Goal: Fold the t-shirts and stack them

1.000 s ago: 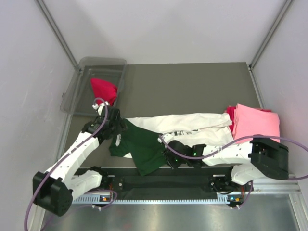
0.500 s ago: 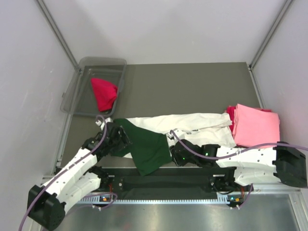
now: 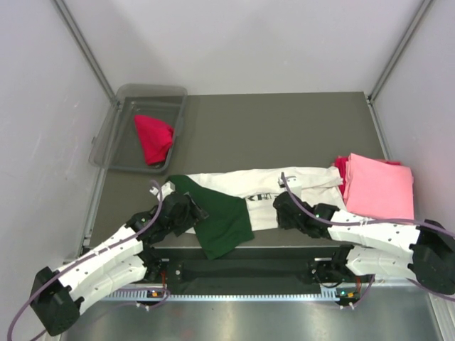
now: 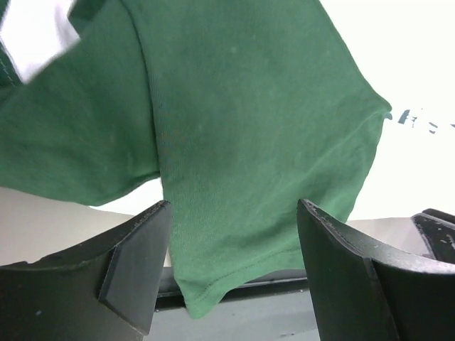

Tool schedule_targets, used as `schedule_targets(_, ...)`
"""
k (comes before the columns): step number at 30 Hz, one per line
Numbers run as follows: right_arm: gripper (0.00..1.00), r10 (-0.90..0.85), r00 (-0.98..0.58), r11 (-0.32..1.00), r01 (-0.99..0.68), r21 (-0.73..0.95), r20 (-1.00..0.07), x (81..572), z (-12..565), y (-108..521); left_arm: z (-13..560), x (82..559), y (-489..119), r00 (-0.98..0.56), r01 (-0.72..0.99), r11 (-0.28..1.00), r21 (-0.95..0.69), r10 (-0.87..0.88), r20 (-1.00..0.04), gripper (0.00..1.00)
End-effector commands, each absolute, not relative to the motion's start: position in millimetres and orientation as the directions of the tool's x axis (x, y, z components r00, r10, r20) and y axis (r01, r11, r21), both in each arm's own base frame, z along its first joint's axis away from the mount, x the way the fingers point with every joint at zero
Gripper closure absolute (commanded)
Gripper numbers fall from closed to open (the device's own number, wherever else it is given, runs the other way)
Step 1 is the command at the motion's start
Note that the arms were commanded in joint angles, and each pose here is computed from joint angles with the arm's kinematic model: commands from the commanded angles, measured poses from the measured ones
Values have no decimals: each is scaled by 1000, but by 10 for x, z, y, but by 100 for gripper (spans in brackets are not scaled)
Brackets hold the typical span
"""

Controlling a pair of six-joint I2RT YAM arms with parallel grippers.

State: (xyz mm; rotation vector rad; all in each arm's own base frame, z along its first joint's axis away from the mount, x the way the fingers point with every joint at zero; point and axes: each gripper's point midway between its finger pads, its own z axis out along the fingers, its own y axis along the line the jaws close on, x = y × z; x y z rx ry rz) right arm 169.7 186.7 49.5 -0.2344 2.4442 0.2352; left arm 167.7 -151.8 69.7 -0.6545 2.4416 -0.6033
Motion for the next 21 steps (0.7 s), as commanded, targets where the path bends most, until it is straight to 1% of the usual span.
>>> schedule_targets(1,67,-41,-769,975,-170,142,-638,1764,528,1780,690,1797,-1559,-673,-372,733,-569,-635,-378,24)
schedule_targets(5,69,-9,-776,983,-122,136,-630,1834,490,1689,608,1846,-1522,-645,-416,724,-550,-662,-382,26)
schedule_targets(8,70,12,-771,988,-88,124,-637,1898,507,1629,530,1858,-1404,-594,-496,699,-516,-706,-385,28)
schedule_targets(12,69,72,-754,994,-1,110,-653,2010,535,1507,471,1893,-1352,-544,-545,660,-517,-747,-381,29)
schedule_targets(16,69,97,-786,995,77,59,-611,2035,377,1371,344,1899,-1331,-523,-598,641,-482,-767,-371,30)
schedule_targets(17,69,97,-791,995,85,48,-604,2034,342,1358,353,1948,-1368,-517,-592,635,-496,-771,-371,30)
schedule_targets(19,70,89,-812,995,92,25,-577,2007,235,1359,274,1982,-1390,-521,-600,644,-475,-765,-379,30)
schedule_targets(20,70,86,-824,996,84,29,-561,1986,192,1385,296,2069,-1437,-505,-592,633,-498,-773,-383,30)
schedule_targets(21,70,79,-828,997,73,34,-555,1991,157,1418,213,2080,-1442,-517,-600,648,-469,-762,-391,30)
